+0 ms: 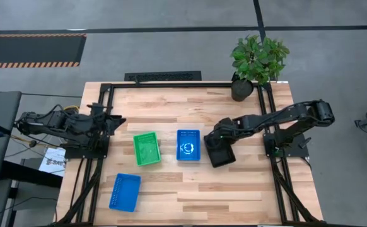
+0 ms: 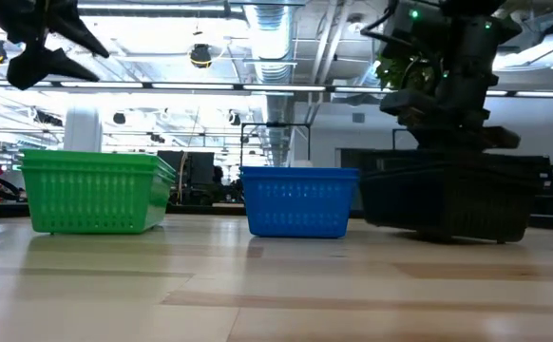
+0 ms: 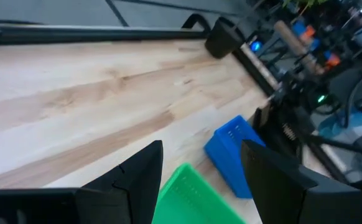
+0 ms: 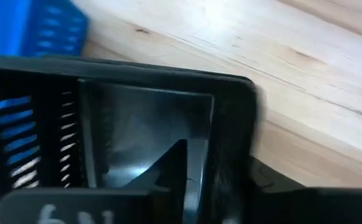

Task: Stack baskets by color
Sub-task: Stack the bottom black bin on top of the black bin

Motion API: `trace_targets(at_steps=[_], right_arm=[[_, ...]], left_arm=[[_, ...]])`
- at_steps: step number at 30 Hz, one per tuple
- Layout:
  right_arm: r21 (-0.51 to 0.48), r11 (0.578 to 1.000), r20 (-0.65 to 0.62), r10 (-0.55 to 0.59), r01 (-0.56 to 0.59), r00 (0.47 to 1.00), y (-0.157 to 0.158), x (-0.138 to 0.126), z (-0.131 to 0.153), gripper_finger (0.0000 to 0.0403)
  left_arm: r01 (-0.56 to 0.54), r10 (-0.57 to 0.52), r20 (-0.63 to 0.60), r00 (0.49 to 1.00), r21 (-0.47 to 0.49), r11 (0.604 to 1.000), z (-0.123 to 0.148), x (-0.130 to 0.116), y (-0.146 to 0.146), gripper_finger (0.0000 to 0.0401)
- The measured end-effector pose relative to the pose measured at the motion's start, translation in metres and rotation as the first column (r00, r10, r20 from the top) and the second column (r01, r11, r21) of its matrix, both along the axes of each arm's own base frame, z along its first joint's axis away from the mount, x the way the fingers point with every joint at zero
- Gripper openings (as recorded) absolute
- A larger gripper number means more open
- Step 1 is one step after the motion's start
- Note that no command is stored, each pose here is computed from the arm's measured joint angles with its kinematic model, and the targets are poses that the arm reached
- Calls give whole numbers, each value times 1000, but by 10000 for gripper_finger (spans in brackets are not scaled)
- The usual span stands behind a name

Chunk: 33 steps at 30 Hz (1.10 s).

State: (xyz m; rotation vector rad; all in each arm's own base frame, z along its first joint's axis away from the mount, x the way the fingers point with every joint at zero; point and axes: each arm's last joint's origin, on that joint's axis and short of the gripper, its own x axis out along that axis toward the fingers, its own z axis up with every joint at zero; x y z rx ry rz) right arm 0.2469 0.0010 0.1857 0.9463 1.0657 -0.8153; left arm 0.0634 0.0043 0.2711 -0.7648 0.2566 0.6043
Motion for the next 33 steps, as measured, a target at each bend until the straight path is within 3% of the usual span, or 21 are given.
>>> trace_targets(at_steps=[5, 11, 15, 27, 33], right_arm=[[-7, 999, -93, -47, 47, 995, -8, -10, -1, 147], [-27, 996, -146, -93, 90, 985, -13, -16, -1, 155], [-27, 996, -133, -92, 89, 987, -13, -14, 3, 154], [-42, 997, -101, -73, 69, 992, -9, 0, 47, 210], [-48, 997, -87, -60, 56, 994, 0, 2, 57, 204]], left_arm=[[2, -5, -80, 997, -40, 999, -8, -5, 0, 203], [118, -154, -201, 967, -176, 977, -18, -11, -4, 203], [137, -199, -249, 948, -249, 959, -23, -15, -5, 203], [162, -226, -254, 940, -250, 955, -23, -15, -6, 203], [166, -226, -262, 938, -234, 958, -23, -15, -6, 203]])
